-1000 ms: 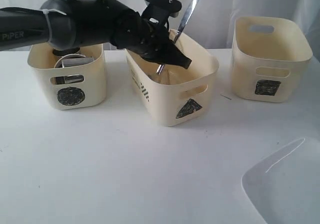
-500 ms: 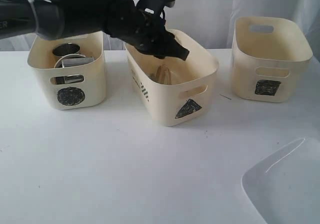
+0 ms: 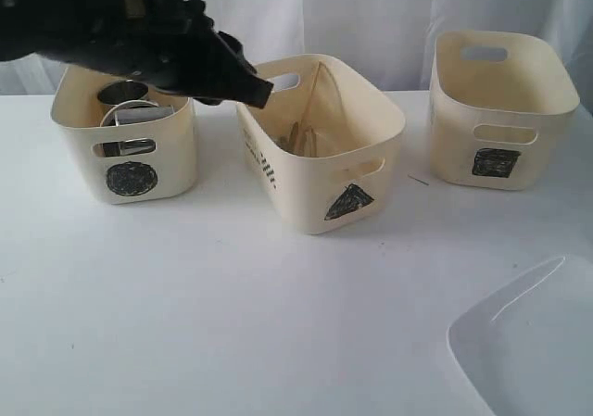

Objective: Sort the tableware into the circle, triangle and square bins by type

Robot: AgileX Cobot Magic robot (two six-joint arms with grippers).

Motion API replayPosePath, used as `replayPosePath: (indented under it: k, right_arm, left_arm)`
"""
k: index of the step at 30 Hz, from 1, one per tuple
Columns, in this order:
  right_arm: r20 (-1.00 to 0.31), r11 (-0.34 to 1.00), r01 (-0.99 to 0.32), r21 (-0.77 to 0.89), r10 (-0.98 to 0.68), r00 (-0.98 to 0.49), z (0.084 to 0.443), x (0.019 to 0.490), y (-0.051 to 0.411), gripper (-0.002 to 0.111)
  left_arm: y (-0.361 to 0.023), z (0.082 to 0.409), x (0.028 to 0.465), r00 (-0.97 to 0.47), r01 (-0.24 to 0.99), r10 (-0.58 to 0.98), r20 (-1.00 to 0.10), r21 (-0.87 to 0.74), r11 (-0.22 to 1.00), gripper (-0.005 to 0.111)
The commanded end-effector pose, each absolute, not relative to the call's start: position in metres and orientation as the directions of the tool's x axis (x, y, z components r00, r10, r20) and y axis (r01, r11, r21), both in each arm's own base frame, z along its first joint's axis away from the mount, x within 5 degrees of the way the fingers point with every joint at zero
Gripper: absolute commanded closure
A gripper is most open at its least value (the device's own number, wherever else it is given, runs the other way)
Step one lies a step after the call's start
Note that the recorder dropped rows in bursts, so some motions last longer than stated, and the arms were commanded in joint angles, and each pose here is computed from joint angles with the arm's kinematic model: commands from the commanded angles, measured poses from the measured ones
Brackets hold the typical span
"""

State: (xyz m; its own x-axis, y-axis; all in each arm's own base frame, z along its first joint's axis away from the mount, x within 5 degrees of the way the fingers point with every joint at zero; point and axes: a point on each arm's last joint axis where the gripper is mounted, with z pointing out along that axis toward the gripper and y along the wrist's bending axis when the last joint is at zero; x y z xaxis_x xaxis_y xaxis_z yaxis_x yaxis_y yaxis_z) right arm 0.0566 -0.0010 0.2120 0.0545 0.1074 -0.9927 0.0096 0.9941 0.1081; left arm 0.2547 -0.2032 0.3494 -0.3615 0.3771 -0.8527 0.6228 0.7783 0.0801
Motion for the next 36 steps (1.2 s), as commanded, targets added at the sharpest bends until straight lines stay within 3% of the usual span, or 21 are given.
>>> replayPosePath:
  k: [1, 18, 23, 36]
  right_arm:
    - [-0.993, 0.995, 0.006, 0.105, 0.104, 0.058, 0.21, 0.056, -0.001, 0.108]
    - [-0.991, 0.993, 0.005, 0.117, 0.117, 0.058, 0.21, 0.056, -0.001, 0.108]
    - [-0.991, 0.993, 0.005, 0.117, 0.117, 0.058, 0.21, 0.056, -0.001, 0.108]
    - [-0.991, 0.993, 0.005, 0.117, 0.117, 0.058, 0.21, 0.056, -0.001, 0.108]
  left_arm:
    - [-0.175, 0.348, 0.22, -0.332, 0.623, 0.342, -0.879, 0.068, 0.779, 0.065]
    - [-0.087, 0.277, 0.111, -0.321, 0.621, 0.304, -0.897, 0.043, 0.783, 0.065]
    - [-0.075, 0.274, 0.097, -0.37, 0.59, 0.242, -0.897, -0.026, 0.807, 0.065]
    - [-0.072, 0.275, 0.094, -0.367, 0.591, 0.248, -0.896, -0.019, 0.806, 0.065]
